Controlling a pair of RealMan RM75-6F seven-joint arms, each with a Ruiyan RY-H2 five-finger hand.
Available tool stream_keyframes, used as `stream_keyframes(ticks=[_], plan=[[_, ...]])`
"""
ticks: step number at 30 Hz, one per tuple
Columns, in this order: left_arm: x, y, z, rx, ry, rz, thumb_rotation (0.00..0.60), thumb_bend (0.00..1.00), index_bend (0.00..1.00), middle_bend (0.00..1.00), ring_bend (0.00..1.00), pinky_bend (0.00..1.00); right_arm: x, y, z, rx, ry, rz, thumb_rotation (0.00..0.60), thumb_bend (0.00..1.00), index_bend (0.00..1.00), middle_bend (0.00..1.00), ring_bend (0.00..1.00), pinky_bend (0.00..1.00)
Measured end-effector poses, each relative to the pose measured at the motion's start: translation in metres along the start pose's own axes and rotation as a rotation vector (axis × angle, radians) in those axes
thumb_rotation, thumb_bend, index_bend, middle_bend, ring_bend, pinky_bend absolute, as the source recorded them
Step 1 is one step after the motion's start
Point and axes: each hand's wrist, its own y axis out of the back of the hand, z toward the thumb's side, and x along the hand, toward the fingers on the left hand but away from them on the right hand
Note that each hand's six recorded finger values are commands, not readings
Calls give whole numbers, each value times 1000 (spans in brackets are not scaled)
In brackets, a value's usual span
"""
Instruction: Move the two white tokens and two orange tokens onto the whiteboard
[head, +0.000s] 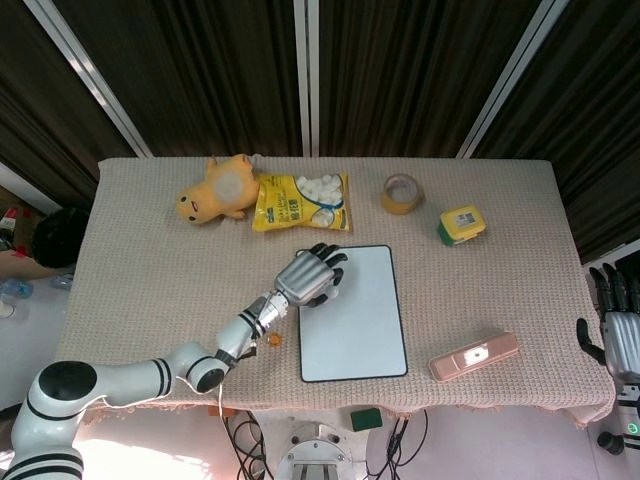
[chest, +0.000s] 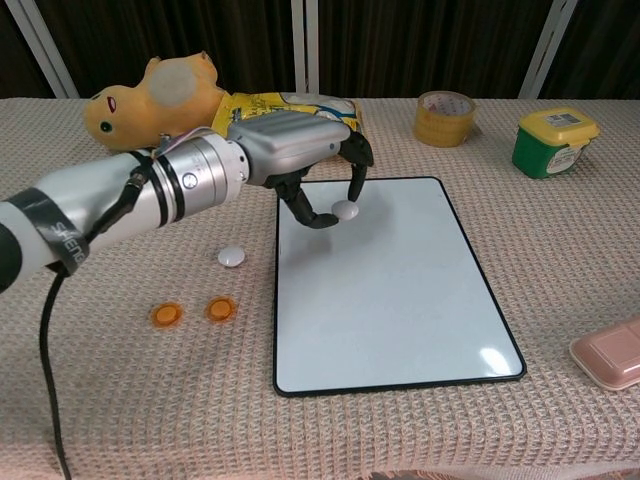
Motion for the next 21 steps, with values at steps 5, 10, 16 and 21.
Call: stream_keyframes(ticks=[5, 10, 16, 21], plan=[[17, -2, 11, -19, -3, -5, 600, 286, 465, 186, 91, 161, -1, -1, -2, -4, -9, 2, 600, 477, 0, 0, 0, 0], [19, -2, 5, 5, 13, 2, 600, 284, 227, 171, 82, 149, -1, -1, -3, -4, -10, 2, 600, 477, 0, 0, 0, 0], [8, -4, -1, 25, 22, -12, 600, 281, 229, 161, 82, 147, -3, -4, -2, -7, -11, 8, 600, 477, 0, 0, 0, 0], [-7, -3, -10, 24, 38, -18, 600, 281, 263, 160, 82, 147, -2, -5, 2, -5, 0, 8, 600, 477, 0, 0, 0, 0]])
